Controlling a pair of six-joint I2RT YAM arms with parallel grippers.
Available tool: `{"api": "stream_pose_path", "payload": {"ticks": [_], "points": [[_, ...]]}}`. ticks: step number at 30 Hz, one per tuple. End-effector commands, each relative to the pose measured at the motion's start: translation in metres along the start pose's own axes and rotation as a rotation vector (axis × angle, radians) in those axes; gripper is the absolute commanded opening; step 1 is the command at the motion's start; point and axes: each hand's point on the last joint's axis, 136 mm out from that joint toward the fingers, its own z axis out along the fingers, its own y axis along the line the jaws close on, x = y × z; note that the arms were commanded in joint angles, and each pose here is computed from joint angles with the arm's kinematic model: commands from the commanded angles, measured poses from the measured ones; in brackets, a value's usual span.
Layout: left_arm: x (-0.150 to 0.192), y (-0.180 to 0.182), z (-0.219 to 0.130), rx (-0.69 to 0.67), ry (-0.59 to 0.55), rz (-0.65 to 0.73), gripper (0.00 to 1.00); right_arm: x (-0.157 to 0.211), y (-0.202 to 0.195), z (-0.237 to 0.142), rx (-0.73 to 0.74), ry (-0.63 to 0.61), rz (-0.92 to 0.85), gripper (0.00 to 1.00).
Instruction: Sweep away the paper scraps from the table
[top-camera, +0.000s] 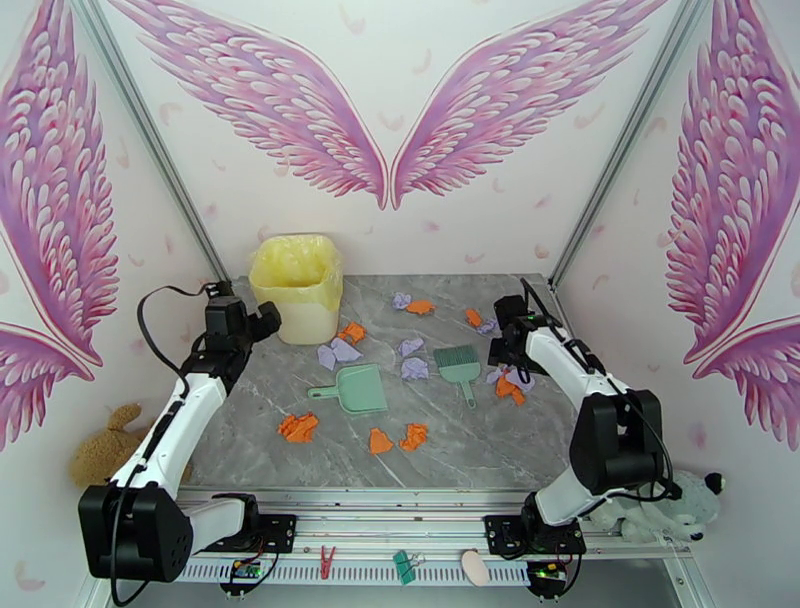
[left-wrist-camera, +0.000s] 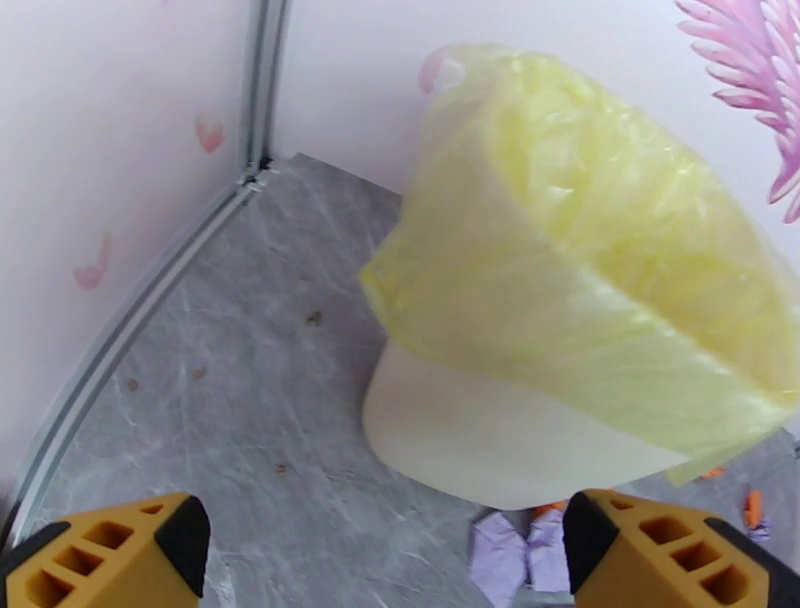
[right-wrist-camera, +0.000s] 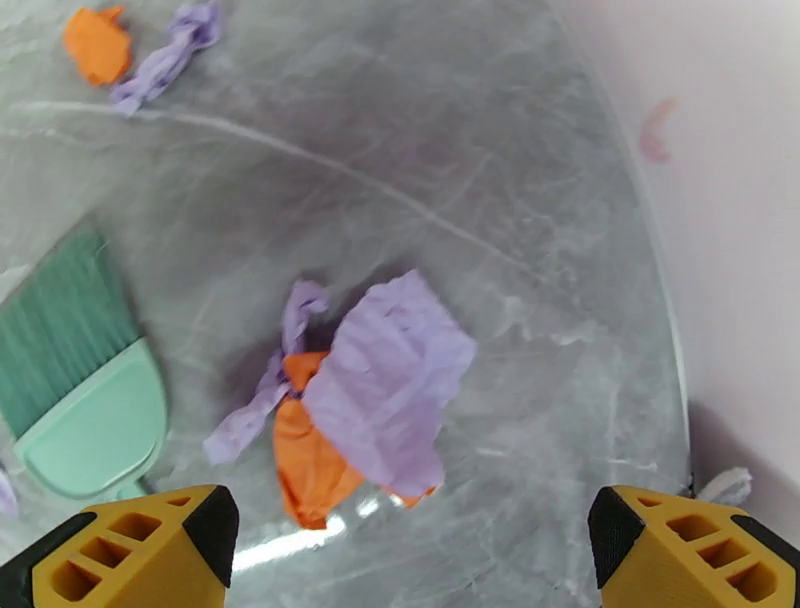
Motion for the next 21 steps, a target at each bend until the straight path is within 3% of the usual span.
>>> {"api": "stream_pose_path", "payload": {"ticks": [1, 3, 7, 15, 17, 21], "points": [[0.023, -0.017, -0.022, 0.088, 0.168, -0.041, 0.99, 0.010, 0.040, -0.043, -0.311, -0.003, -0.058, 0.99], [0.026, -0.026, -0.025, 0.129, 0.209, -0.039, 0.99, 0.018, 0.056, -0.047, -0.412, 0.016, -0.069, 0.99], [0.030, -0.039, -0.022, 0.148, 0.282, -0.071, 0.99, 0.037, 0.068, -0.029, -0.457, 0.078, -0.093, 0.99], [0.066, -0.063, -0.014, 0.166, 0.408, -0.082, 0.99, 0.057, 0.097, 0.001, -0.414, 0.137, -0.318, 0.92], [0.081, -0.066, -0.011, 0.163, 0.453, -0.059, 0.99, 0.059, 0.104, 0.010, -0.415, 0.153, -0.332, 0.91], [0.109, -0.079, -0.005, 0.183, 0.531, -0.011, 0.99, 0.063, 0.111, 0.033, -0.393, 0.211, -0.328, 0.81]]}}
